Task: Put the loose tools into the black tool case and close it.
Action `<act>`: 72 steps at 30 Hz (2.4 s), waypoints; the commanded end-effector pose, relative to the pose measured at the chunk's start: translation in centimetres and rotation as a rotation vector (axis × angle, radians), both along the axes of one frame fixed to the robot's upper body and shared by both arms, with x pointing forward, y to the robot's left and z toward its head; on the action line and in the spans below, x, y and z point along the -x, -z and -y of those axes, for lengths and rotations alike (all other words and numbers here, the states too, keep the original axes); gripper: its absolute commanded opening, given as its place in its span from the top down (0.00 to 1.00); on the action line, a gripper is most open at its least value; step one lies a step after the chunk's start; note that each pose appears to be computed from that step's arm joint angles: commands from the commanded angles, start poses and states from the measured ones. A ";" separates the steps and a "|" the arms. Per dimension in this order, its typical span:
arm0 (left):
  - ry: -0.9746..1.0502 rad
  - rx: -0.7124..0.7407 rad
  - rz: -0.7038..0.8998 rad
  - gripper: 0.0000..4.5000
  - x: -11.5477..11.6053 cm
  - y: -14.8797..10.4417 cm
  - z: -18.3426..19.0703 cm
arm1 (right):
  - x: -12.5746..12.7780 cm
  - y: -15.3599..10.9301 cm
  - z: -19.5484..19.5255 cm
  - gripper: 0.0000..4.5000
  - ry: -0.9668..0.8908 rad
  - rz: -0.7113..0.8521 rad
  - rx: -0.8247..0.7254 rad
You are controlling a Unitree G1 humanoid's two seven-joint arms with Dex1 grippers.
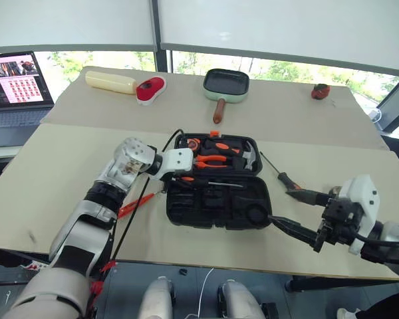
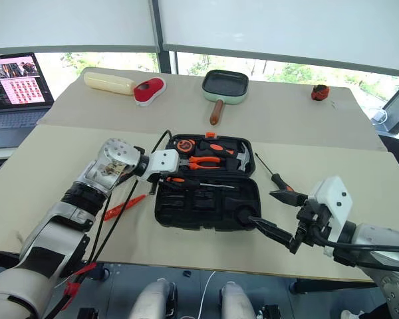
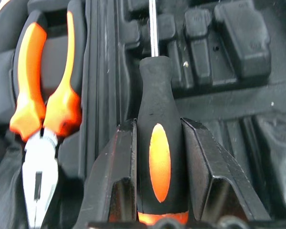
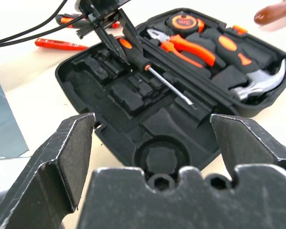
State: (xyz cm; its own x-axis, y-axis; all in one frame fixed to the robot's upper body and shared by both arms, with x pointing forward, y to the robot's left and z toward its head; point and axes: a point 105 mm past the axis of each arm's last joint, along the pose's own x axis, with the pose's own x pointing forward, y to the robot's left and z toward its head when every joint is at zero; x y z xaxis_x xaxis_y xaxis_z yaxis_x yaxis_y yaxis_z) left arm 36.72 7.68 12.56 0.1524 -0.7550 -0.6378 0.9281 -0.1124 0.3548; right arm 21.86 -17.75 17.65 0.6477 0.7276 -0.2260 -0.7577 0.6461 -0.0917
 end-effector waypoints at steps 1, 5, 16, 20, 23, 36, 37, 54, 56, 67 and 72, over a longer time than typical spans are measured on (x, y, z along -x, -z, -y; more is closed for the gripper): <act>0.025 0.030 0.053 0.40 -0.4 -1.9 1.1 | 0.2 -1.5 -0.3 0.00 -0.008 0.063 -0.010; 0.014 0.069 0.081 0.11 -0.5 -3.7 1.1 | 0.3 -1.4 -0.5 0.00 0.001 0.058 -0.011; 0.067 0.082 0.096 0.56 -0.3 -3.5 2.2 | 0.1 -1.3 -0.4 0.00 0.004 0.062 0.015; 0.049 0.080 0.095 0.89 -0.8 -2.7 2.6 | -0.3 -1.2 0.1 0.00 0.023 0.066 0.031; 0.034 0.068 0.085 0.99 -1.0 -2.1 2.8 | -0.2 -1.2 0.0 0.00 0.018 0.064 0.029; 0.048 -0.041 0.076 0.99 -1.1 1.3 3.3 | -0.3 -0.3 -0.3 0.00 0.030 0.048 0.009; 0.050 -0.039 0.075 0.99 -1.1 1.4 3.4 | -0.4 -0.1 -0.1 0.00 0.039 0.046 0.009; 0.090 0.625 -0.194 0.25 4.9 -12.5 -3.0 | 3.5 2.5 13.2 0.00 0.602 -0.055 0.104; 0.095 0.580 -0.233 0.10 6.3 -12.0 -3.7 | 3.5 2.5 13.8 0.00 0.608 -0.057 0.105; 0.052 0.470 -0.280 0.01 9.3 -9.4 -4.6 | -3.6 4.6 11.7 0.00 0.472 -0.076 0.092; 0.039 0.464 -0.245 0.01 9.5 -9.2 -4.5 | -8.0 6.0 10.0 0.00 0.430 -0.094 0.082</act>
